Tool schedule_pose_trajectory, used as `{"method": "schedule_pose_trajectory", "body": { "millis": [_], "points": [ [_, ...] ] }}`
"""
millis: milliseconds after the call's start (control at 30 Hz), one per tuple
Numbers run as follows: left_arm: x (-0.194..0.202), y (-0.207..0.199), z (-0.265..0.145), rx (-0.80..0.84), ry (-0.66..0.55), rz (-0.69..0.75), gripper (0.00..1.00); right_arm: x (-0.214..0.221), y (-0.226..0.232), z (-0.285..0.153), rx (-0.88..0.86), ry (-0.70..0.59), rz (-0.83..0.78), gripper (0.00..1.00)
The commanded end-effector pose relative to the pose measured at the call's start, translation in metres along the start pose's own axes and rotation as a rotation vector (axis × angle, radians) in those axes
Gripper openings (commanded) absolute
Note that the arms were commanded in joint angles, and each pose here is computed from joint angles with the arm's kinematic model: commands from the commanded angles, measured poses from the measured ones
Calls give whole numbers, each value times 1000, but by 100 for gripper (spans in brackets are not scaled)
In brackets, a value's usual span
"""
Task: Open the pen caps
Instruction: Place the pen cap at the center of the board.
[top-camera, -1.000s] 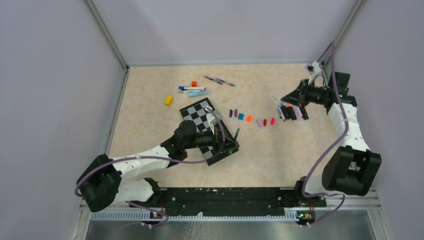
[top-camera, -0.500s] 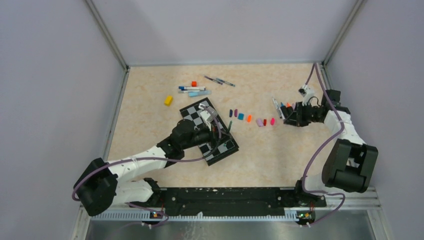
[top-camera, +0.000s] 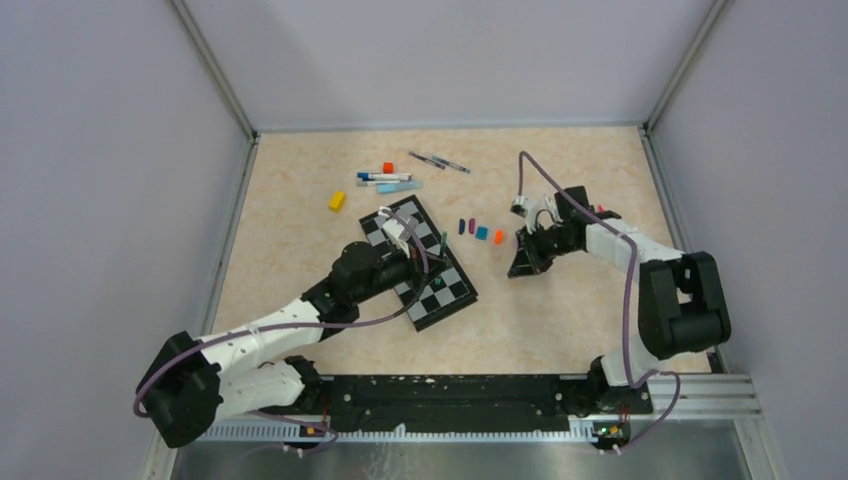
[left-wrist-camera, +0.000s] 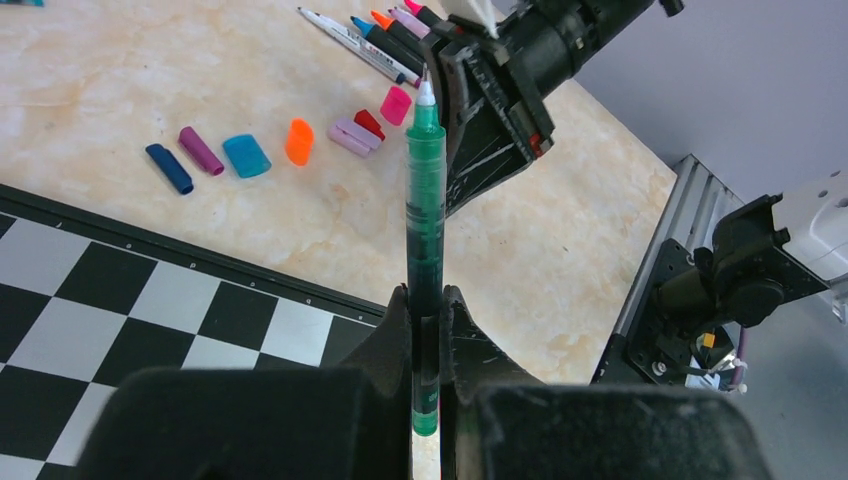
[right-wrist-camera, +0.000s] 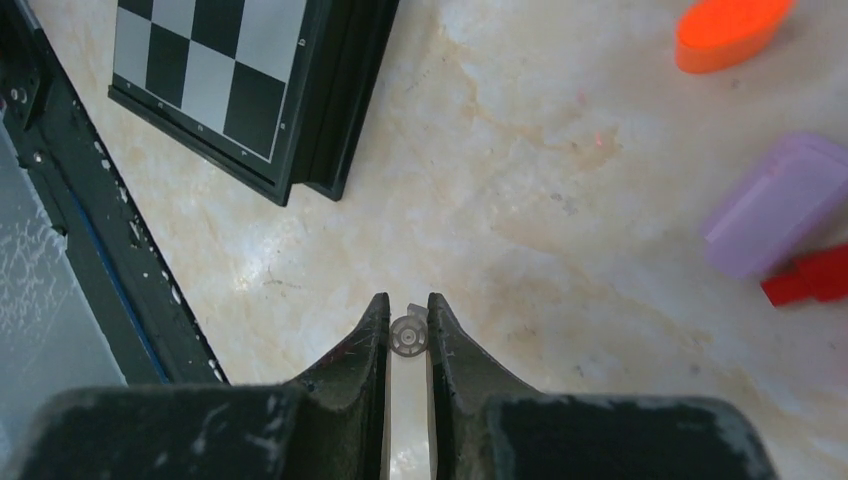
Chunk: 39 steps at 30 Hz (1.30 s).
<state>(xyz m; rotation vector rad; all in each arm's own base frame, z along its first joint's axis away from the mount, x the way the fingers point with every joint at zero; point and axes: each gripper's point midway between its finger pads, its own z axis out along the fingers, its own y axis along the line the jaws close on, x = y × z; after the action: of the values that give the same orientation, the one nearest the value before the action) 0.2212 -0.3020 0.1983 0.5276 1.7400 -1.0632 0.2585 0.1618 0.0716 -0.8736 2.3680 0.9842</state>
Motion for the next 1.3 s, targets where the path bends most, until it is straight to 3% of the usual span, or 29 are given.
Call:
{"method": "schedule_pose_trajectory", "body": {
  "millis": [0, 200, 467, 600, 833, 1000, 1200, 1267],
  "points": [
    [-9, 4, -7, -37, -46, -23, 0, -16, 19, 33, -46, 40, -61, 10],
    [-10, 2, -10, -40, -48, -44, 0, -11, 24, 62, -39, 89, -12, 12],
    [-8, 0, -9, -28, -37, -66, 0, -10, 19, 75, 8, 149, 20, 25],
    [-8, -5, -6, -2, -29, -72, 0, -17, 20, 70, 19, 140, 7, 38],
    [-5, -12, -1, 46, -13, -96, 0, -33, 25, 47, 69, 96, -93, 41],
    [-5, -20, 4, 98, -19, -129, 0, -41, 41, 14, 55, 68, -276, 45],
    [-3, -30, 16, 173, -19, -181, 0, -65, 84, -43, -162, -208, -308, 46],
    [-3, -32, 23, 189, -16, -208, 0, -81, 102, -65, -252, -349, -343, 53]
  ]
}}
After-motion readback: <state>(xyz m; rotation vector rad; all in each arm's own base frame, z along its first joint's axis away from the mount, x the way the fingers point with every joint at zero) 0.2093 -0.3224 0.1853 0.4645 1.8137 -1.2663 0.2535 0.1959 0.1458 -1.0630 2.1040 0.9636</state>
